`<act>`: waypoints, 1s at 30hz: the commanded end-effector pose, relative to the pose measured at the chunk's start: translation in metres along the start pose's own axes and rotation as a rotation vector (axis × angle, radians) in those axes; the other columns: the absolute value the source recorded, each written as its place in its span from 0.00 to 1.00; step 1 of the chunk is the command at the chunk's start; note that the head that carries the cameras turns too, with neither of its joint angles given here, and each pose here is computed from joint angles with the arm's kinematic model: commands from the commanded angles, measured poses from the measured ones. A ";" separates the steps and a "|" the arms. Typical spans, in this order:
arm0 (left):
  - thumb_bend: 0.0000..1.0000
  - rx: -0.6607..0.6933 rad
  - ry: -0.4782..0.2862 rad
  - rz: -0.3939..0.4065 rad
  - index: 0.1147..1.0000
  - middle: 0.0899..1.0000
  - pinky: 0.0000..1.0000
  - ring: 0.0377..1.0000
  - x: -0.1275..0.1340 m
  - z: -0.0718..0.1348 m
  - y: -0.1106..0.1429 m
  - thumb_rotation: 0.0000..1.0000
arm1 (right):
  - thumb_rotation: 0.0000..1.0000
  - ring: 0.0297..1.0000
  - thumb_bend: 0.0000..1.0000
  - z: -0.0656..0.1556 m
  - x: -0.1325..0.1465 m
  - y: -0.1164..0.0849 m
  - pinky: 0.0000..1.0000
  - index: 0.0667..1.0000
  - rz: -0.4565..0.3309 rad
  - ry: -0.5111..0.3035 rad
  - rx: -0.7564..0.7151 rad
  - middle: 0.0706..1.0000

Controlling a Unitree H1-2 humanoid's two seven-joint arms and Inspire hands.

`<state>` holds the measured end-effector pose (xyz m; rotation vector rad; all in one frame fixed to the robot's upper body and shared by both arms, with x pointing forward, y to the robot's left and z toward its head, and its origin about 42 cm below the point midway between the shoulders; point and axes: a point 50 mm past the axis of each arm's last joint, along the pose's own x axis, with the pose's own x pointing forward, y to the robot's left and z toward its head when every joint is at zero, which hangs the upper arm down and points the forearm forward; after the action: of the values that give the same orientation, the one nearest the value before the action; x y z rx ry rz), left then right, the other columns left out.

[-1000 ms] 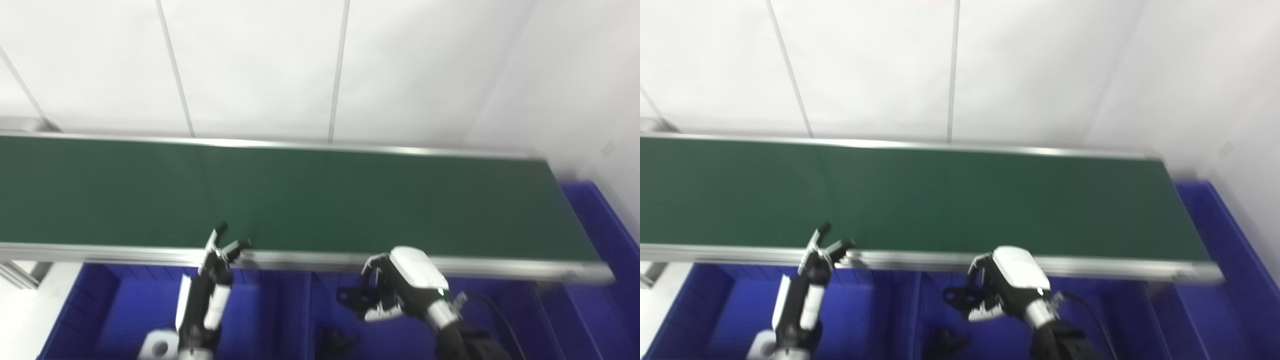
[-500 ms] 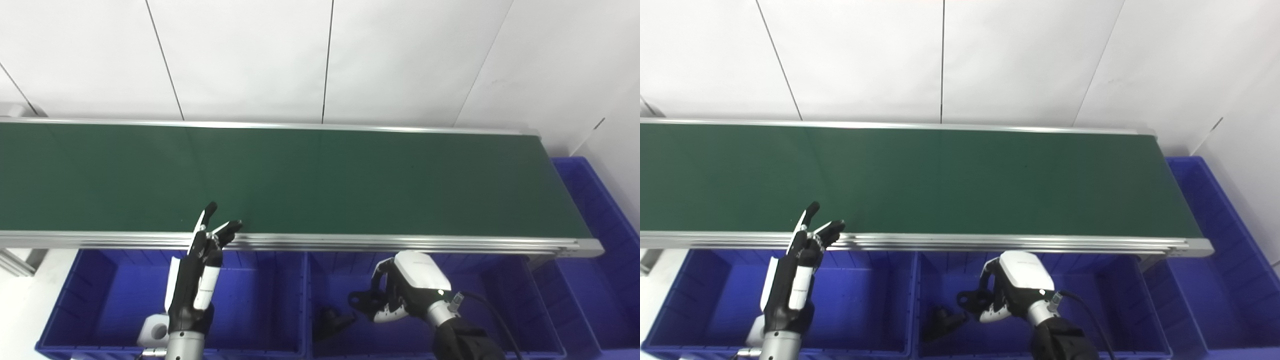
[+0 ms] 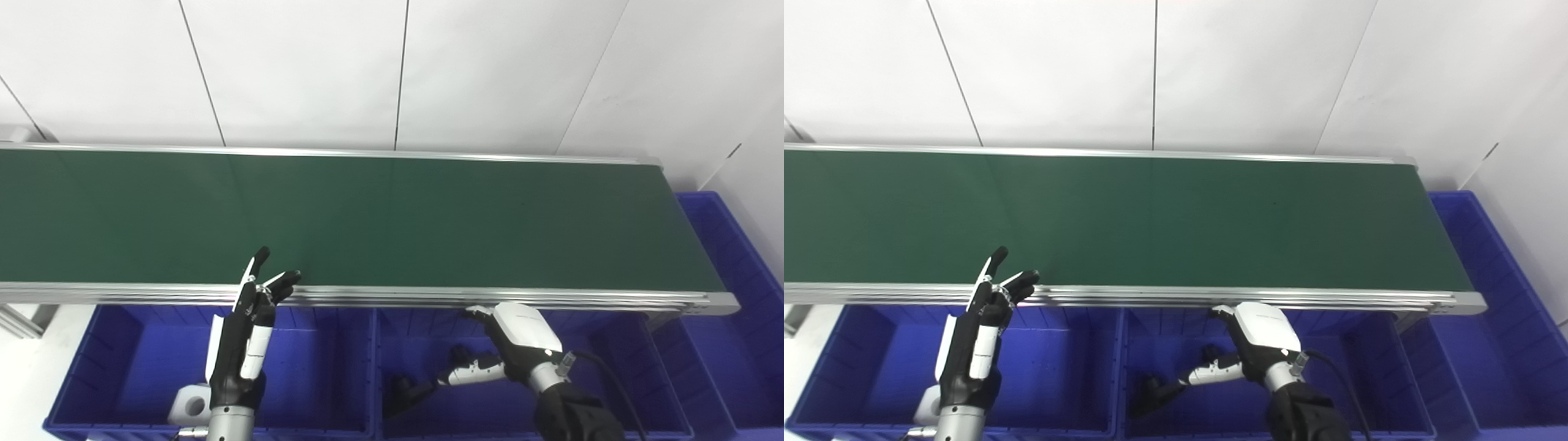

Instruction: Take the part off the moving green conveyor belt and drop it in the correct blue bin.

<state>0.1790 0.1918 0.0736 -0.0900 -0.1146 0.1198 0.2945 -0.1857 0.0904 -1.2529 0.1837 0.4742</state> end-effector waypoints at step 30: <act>0.56 0.016 -0.049 -0.008 0.94 0.72 0.82 0.79 0.002 0.000 0.001 0.91 | 1.00 0.91 0.87 0.010 -0.056 0.040 0.89 0.96 -0.584 -0.213 1.300 0.95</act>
<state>0.1783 0.1952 0.0650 -0.0806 -0.0963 0.1311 0.2197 -0.1843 0.0682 0.0290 0.0268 -0.0620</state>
